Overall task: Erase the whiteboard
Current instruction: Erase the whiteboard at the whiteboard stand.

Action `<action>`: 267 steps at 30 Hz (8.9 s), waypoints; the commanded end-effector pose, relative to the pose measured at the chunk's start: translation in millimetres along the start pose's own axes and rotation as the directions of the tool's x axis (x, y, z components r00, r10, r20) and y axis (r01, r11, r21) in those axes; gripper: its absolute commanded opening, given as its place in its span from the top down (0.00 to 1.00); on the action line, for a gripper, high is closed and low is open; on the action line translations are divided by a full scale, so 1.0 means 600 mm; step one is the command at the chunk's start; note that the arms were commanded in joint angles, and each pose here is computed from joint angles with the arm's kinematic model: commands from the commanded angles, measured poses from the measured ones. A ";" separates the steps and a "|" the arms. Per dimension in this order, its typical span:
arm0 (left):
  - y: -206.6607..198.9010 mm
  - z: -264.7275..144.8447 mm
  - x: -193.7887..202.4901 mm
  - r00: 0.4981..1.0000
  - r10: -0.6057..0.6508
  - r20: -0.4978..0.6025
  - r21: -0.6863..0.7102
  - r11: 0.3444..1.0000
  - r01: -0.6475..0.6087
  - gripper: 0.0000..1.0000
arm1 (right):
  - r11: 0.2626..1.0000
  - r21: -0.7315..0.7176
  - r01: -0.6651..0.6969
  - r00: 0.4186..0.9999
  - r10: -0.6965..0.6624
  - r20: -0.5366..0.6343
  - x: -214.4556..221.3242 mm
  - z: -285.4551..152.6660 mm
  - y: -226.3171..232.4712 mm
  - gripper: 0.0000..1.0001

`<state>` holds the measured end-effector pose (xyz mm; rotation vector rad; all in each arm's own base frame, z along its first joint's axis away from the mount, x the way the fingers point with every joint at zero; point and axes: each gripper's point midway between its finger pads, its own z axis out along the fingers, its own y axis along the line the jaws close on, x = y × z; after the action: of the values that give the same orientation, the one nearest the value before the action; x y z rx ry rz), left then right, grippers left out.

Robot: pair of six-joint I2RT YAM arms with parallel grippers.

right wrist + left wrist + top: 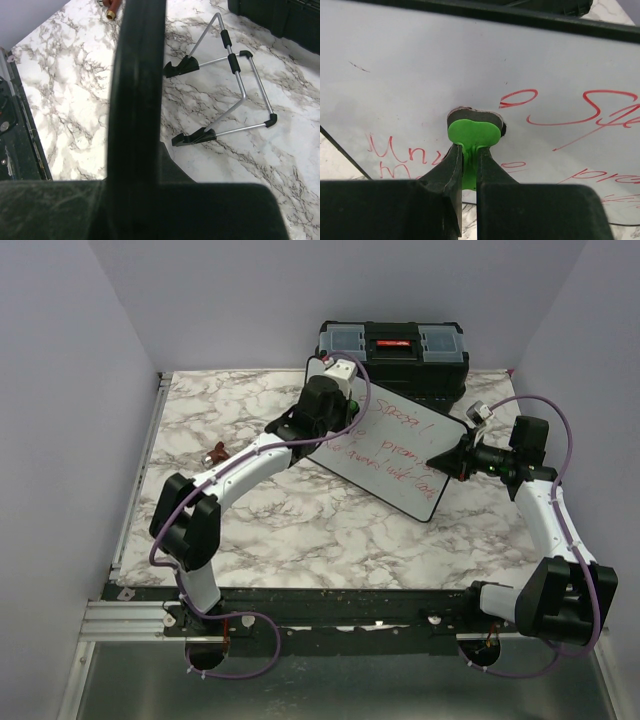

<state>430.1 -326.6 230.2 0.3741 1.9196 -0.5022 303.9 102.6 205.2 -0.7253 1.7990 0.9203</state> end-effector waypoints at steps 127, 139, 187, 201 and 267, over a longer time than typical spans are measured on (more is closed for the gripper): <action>-0.022 -0.026 -0.110 0.970 -0.108 0.217 0.235 0.971 0.055 1.00 | 0.983 -0.182 0.028 1.000 -0.026 0.013 0.004 0.009 0.069 0.99; -0.012 -0.003 -0.030 0.987 -0.113 0.118 0.237 0.968 0.082 1.00 | 0.983 -0.184 0.029 1.000 -0.027 0.015 0.003 0.008 0.070 1.00; -0.011 0.012 0.093 0.998 -0.042 -0.036 0.147 0.988 0.047 1.00 | 0.983 -0.181 0.016 1.000 -0.015 0.007 0.008 0.010 0.066 0.99; -0.042 -0.002 -0.083 0.990 -0.012 0.138 0.172 0.985 -0.012 1.00 | 0.983 -0.184 0.014 1.000 -0.013 0.006 0.009 0.011 0.066 0.99; -0.031 -0.001 0.066 0.998 -0.059 -0.005 0.205 0.977 0.059 1.00 | 0.981 -0.193 0.016 1.000 -0.015 0.010 0.007 0.011 0.069 0.99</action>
<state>411.2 -343.3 221.4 0.4376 1.8052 -0.7514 301.8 105.0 204.3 -0.7419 1.7912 0.9384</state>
